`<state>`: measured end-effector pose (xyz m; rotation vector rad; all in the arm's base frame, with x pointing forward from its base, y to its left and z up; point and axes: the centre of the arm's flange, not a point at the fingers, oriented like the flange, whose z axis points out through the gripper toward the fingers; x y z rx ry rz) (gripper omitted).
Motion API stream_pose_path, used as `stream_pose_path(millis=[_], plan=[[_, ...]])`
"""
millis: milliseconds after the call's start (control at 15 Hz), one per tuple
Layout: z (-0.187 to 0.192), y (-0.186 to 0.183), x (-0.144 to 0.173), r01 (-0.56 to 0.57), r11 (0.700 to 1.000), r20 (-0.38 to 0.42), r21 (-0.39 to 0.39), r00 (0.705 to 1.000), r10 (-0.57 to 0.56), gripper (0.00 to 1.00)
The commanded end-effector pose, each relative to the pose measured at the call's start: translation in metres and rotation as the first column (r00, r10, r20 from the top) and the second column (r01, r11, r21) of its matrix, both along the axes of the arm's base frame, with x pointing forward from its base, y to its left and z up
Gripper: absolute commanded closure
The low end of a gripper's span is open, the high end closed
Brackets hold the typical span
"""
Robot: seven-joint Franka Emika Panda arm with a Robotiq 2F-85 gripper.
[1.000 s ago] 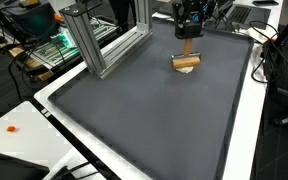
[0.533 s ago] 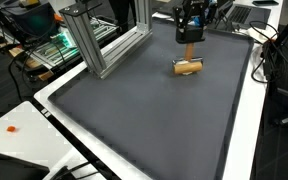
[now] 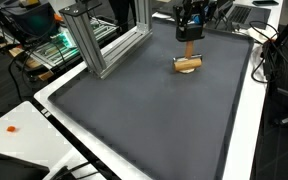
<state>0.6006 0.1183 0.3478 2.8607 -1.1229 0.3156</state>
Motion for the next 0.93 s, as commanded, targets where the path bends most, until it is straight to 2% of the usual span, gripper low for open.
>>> stream_pose_path(millis=[0,867], plan=[[-0.013,0.010,-0.009,-0.030,0.999,-0.074,0.033,0.997,0.033,0.66],[-0.016,0.024,-0.019,-0.093,0.993,-0.160,0.068,0.982,0.103,0.66]])
